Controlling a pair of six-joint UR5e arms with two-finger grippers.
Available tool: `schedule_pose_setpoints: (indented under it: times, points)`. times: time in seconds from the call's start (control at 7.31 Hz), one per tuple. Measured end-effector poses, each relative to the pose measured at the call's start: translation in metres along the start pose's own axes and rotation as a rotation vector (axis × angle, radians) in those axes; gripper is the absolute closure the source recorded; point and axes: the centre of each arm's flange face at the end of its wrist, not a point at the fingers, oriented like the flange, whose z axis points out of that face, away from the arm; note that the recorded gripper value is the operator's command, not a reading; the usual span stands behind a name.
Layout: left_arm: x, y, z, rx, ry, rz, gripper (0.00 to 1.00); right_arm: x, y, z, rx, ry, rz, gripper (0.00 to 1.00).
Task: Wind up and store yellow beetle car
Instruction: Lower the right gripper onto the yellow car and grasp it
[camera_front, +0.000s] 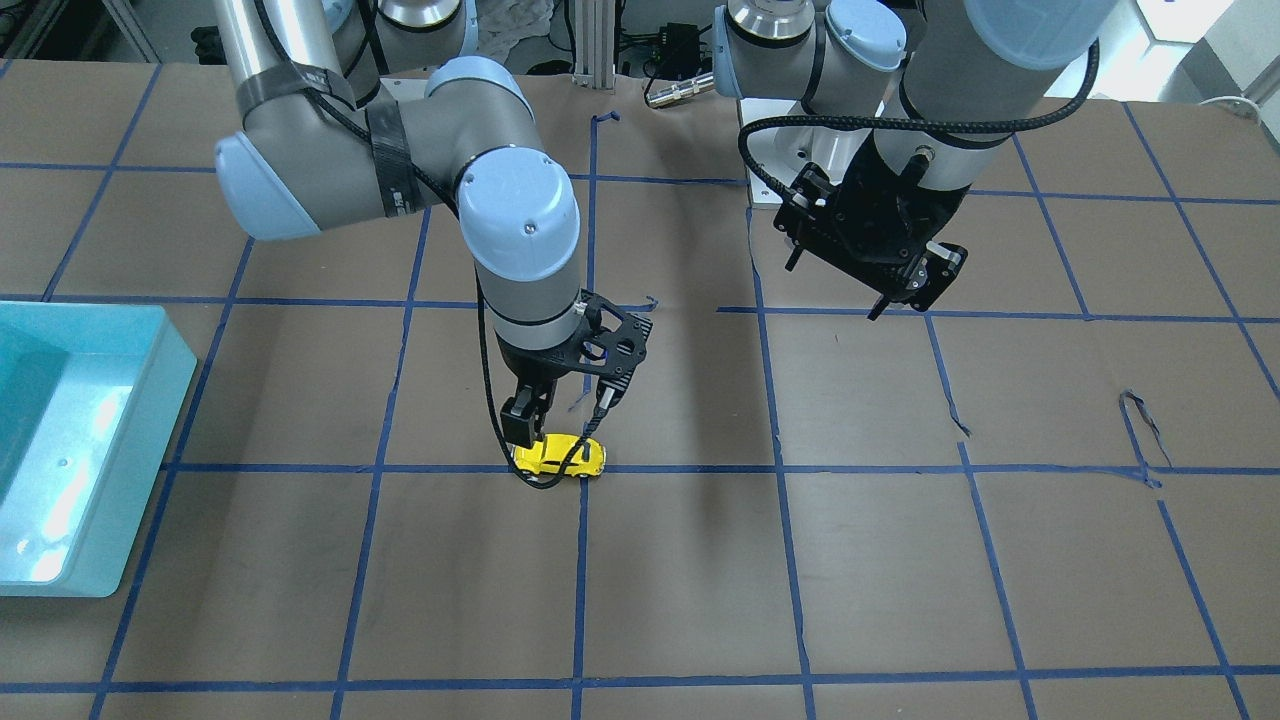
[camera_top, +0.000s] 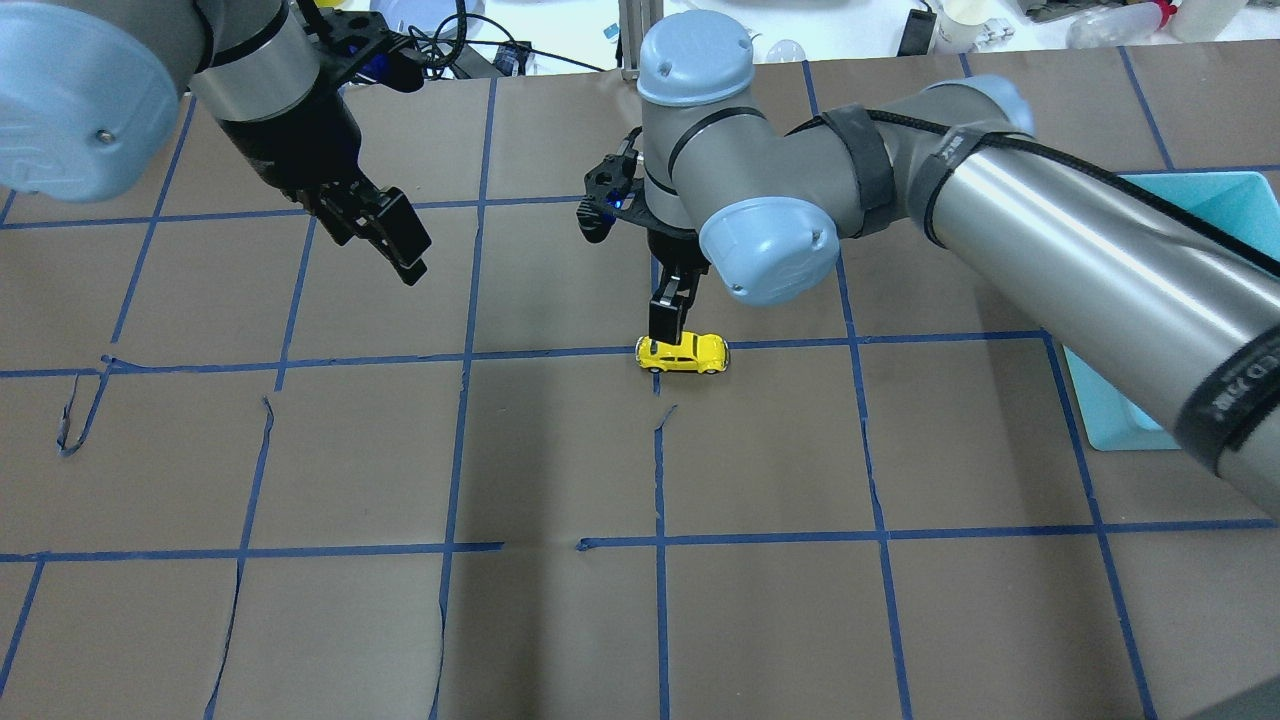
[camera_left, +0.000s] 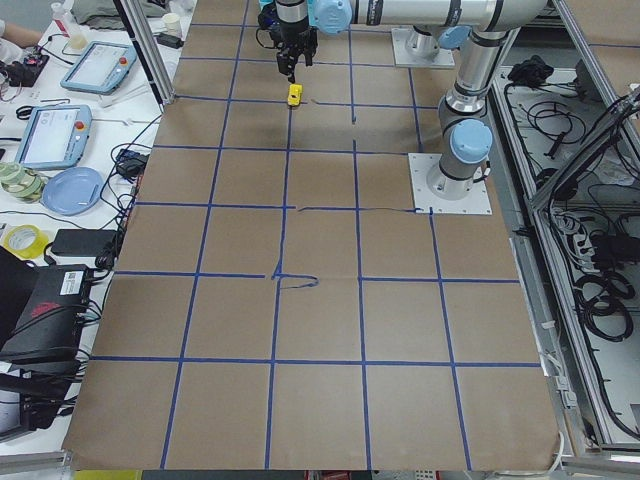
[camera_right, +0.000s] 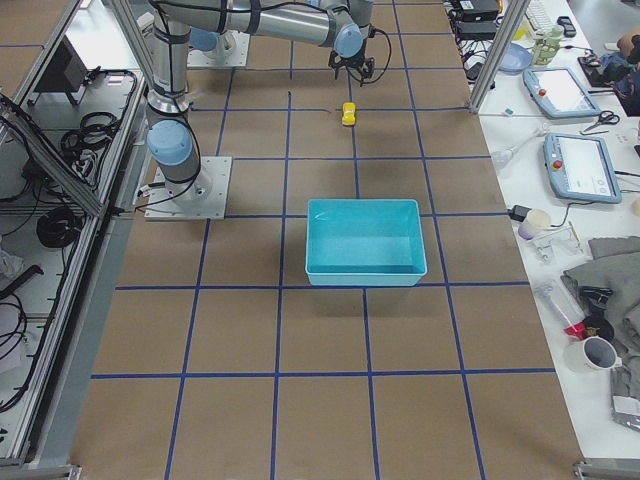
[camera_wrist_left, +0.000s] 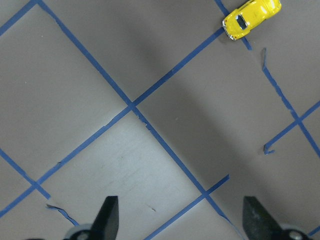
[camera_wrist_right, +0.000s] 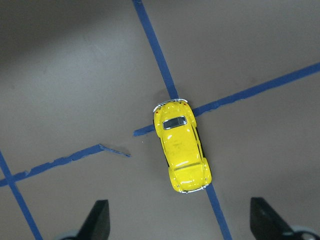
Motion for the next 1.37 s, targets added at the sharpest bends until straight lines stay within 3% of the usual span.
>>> schedule_pose_setpoints:
  times: [0.27,0.68,0.82,0.96,1.09,1.23,1.37]
  points:
    - [0.007,0.006,-0.011,0.022,-0.013,-0.193,0.05,0.008,-0.012,0.036,-0.011,-0.001,-0.147,0.0]
    - [0.013,0.02,-0.034,0.062,-0.111,-0.384,0.04,0.006,-0.016,0.081,-0.015,0.007,-0.216,0.0]
    - [0.014,0.019,-0.039,0.097,-0.132,-0.401,0.04,0.002,-0.015,0.093,-0.012,0.013,-0.224,0.13]
    - [0.013,0.015,-0.041,0.134,-0.147,-0.407,0.04,-0.001,-0.013,0.101,-0.008,0.019,-0.23,0.34]
    - [0.01,0.012,-0.042,0.16,-0.154,-0.41,0.04,-0.002,-0.012,0.105,-0.008,0.021,-0.237,0.67]
    - [0.008,0.012,-0.044,0.172,-0.156,-0.414,0.04,-0.002,-0.011,0.106,-0.007,0.024,-0.251,0.91]
    - [0.008,0.013,-0.045,0.178,-0.158,-0.415,0.04,-0.002,-0.011,0.105,-0.005,0.037,-0.27,1.0]
